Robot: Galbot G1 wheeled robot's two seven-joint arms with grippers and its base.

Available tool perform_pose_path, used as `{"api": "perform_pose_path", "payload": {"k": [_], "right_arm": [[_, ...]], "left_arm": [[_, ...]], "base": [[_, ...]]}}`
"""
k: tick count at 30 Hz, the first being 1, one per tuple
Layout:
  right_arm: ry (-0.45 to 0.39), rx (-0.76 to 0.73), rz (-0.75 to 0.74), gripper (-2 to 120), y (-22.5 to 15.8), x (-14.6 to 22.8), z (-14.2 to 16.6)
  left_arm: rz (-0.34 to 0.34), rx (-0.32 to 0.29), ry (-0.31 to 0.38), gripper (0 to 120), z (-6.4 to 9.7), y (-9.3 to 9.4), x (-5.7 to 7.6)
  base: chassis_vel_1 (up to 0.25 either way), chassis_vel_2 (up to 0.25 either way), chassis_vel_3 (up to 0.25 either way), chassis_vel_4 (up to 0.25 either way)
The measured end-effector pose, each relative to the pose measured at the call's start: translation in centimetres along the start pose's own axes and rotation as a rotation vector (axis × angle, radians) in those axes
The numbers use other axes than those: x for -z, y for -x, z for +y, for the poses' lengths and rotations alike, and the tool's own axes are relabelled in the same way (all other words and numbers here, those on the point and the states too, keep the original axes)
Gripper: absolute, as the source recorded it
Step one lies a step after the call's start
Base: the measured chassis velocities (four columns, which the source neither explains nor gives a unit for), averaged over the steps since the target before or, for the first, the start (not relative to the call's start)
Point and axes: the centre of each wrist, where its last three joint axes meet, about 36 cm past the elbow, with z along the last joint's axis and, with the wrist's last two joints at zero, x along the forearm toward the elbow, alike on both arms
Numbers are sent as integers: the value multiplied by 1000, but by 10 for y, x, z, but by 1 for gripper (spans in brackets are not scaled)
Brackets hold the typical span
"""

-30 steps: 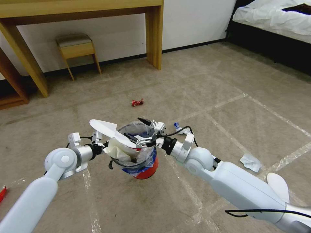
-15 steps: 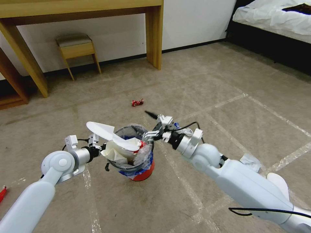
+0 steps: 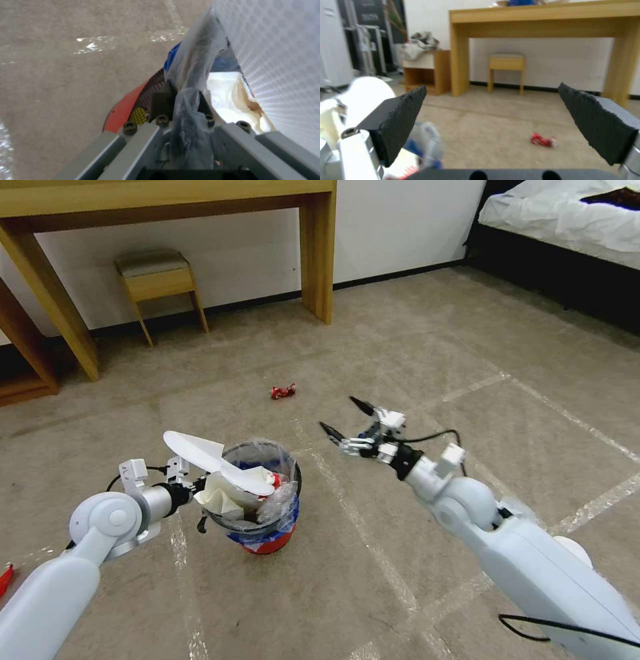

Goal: Pick up the trash bin and place the garbage on the floor into it.

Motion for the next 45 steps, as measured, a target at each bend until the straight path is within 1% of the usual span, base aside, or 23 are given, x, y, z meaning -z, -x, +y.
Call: {"api": "perform_pose_path", "payload": {"k": [1,5,9,17,20,22,23,24,25,27,28,30,36,38,45], "right_arm": [[-13,-18,16,100,-10,-2,-5],[-37,-45,47,100,-26,-6,-13],[-45,-60,60,100,-32,-8,-16],[-99,-115,128,100,-53,-17,-33],[-126,-164,183,100,-70,-22,-49],[-129,-170,191,100,-72,-23,-51],[-141,-186,215,100,-77,-27,-59],[-141,-186,215,100,-77,-27,-59],[-153,-206,243,100,-81,-30,-70],[-156,-228,271,100,-84,-36,-80],[-156,-228,271,100,-84,-36,-80],[-153,-256,304,100,-88,-47,-89],[-141,-286,332,100,-87,-61,-94],[-137,-286,345,100,-85,-69,-92],[-129,-271,356,100,-80,-75,-84]], "left_arm": [[-6,10,2,1,4,-2,1],[-16,20,3,1,9,-4,3],[-18,22,3,1,10,-3,3],[-16,34,1,1,14,3,0],[-12,23,1,1,13,5,-4],[-12,22,1,1,13,6,-4],[-12,22,1,1,13,7,-3],[-12,22,1,1,13,7,-3],[-16,20,3,1,12,8,0],[-20,16,4,1,11,9,2],[-20,16,4,1,11,9,2],[-21,16,5,1,10,10,2],[-25,17,16,1,8,10,1],[-24,10,15,1,5,9,-1],[-28,2,14,1,1,6,-1]], "base": [[0,0,0,0],[0,0,0,0],[0,0,0,0],[0,0,0,0],[0,0,0,0],[0,0,0,0],[0,0,0,0],[0,0,0,0],[0,0,0,0],[0,0,0,0],[0,0,0,0],[0,0,0,0],[0,0,0,0],[0,0,0,0],[0,0,0,0]]}}
